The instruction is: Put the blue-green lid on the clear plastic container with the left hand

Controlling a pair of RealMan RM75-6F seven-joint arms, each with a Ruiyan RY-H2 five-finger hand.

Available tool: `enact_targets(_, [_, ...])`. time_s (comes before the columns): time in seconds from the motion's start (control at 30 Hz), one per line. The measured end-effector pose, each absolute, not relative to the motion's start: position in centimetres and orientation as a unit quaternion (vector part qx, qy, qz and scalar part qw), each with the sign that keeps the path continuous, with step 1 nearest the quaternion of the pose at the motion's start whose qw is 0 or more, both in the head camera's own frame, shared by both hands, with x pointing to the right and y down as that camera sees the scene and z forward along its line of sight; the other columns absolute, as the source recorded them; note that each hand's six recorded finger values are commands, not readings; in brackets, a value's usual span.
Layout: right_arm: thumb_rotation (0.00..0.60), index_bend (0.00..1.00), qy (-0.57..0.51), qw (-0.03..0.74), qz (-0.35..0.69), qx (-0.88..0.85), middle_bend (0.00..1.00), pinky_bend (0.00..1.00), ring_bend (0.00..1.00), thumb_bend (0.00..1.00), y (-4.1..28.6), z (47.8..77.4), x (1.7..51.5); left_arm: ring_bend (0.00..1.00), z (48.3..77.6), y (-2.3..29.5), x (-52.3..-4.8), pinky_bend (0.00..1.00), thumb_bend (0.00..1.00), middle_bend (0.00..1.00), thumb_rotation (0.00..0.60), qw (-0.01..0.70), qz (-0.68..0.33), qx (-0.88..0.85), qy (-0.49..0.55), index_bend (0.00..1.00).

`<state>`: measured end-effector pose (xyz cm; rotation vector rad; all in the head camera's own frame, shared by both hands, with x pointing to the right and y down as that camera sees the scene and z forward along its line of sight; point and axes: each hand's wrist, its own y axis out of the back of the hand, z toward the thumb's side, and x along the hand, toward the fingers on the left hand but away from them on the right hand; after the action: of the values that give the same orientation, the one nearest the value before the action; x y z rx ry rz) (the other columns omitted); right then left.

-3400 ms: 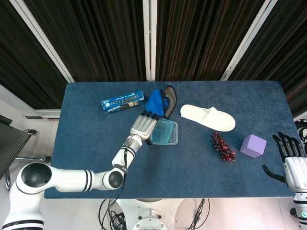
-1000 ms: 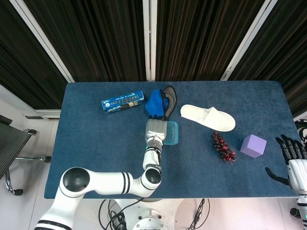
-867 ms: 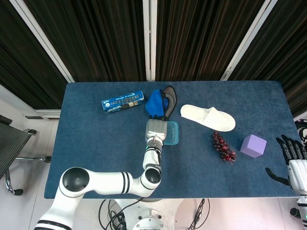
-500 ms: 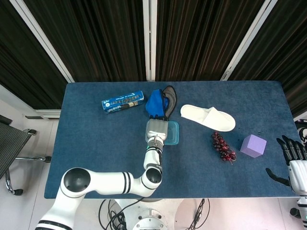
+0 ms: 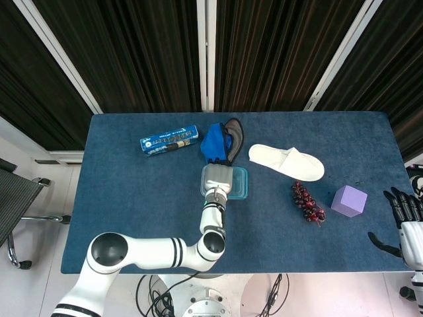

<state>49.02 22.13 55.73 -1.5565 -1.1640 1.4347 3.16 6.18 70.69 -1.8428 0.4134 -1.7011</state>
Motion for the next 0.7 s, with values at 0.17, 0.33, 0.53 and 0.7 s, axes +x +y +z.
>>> enact_targets(0.17, [0.6,0.0,-0.451,0.355,0.554,-0.603,0.0,0.0,0.0,0.12,22.16,55.7,49.03,0.0,70.52,6.34,3.2,0.09,0.09,0.08,0.6,0.293,-0.637,-0.696,0.153,0.06])
enact_targets(0.33, [0.6,0.0,-0.452,0.356,0.553,-0.603,0.0,0.0,0.0,0.12,22.19,55.68,49.0,0.0,70.32,6.42,3.24,0.09,0.09,0.01,0.6,0.293,-0.632,-0.7,0.156,0.02])
enact_targets(0.53, [0.6,0.0,-0.452,0.357,0.552,-0.603,0.0,0.0,0.0,0.12,22.25,55.53,48.92,0.0,70.23,6.44,3.09,0.09,0.09,0.0,0.6,0.29,-0.63,-0.703,0.159,0.01])
enact_targets(0.7, [0.6,0.0,-0.452,0.359,0.551,-0.602,0.0,0.0,0.0,0.12,22.26,55.34,48.94,0.0,69.72,6.52,3.09,0.08,0.09,0.0,0.6,0.283,-0.618,-0.715,0.164,0.0])
